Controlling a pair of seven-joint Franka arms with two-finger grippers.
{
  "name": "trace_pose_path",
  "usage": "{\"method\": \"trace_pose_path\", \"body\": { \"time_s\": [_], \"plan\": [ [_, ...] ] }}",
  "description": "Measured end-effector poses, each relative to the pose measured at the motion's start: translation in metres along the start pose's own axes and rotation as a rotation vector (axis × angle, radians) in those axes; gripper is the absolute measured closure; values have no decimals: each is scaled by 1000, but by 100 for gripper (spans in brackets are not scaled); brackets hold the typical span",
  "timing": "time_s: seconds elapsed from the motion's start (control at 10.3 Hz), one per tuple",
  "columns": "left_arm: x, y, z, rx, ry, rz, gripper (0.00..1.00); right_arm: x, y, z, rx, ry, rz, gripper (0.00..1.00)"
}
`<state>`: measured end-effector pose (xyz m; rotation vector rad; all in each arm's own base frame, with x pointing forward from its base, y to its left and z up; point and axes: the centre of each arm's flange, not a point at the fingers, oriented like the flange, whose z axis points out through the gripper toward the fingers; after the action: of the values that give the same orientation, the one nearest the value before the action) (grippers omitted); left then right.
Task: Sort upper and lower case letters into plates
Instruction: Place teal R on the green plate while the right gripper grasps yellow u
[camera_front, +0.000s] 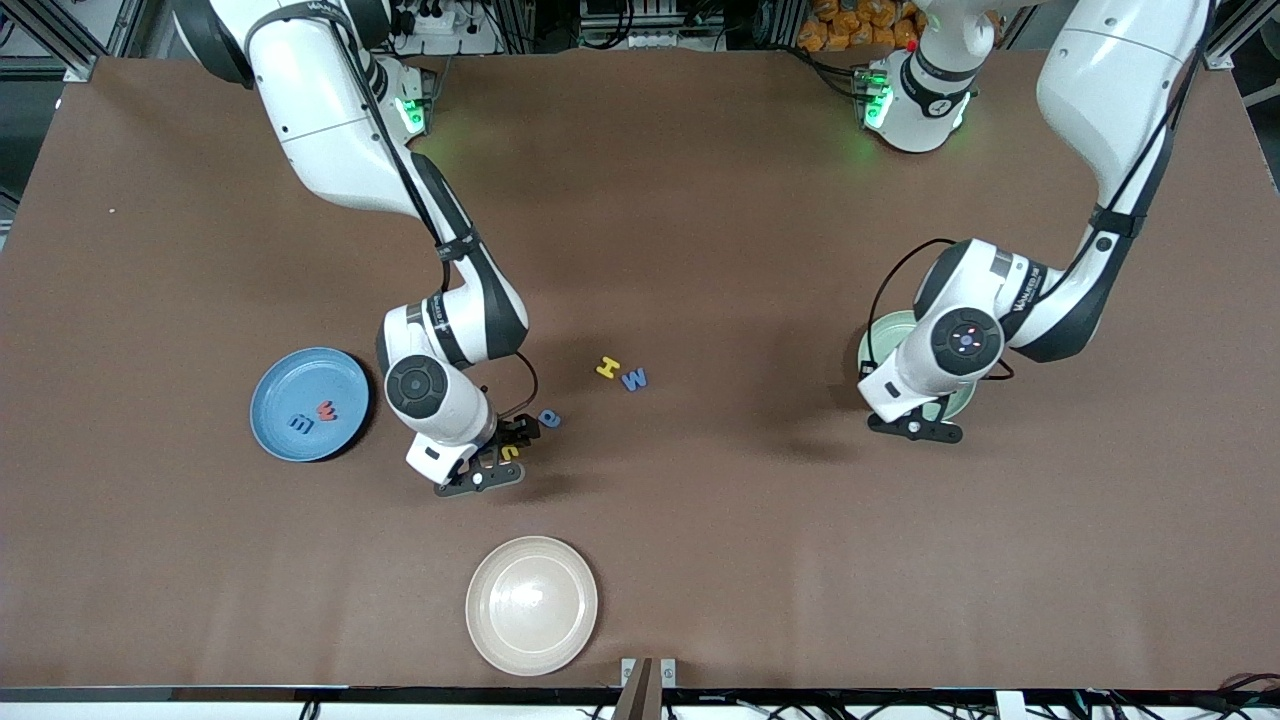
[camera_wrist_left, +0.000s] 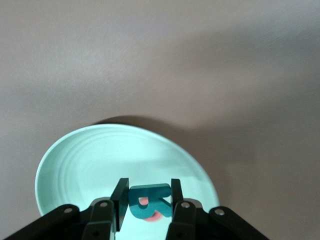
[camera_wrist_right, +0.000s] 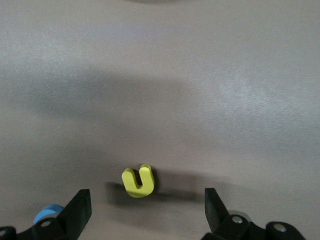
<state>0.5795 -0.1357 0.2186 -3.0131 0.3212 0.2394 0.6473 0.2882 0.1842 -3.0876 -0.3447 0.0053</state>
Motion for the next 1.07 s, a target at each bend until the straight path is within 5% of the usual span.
{"method": "trace_pose_path", "body": {
  "time_s": [0.39,0.68,0.87,1.07],
  "plan": [
    [-28,-45,39,-40,-19,9,61,-3,-10,10,-4,-9,-12,0],
    [-28,-39,36,-41,-13,19,25,-2,-13,13,-4,13,-16,1],
    [-26,-34,30,-49,2,15,0,0,-12,10,-4,20,-14,30],
    [-19,-5,11,-92,31,-43,0,4,-12,5,-4,31,-13,62]
  ]
}}
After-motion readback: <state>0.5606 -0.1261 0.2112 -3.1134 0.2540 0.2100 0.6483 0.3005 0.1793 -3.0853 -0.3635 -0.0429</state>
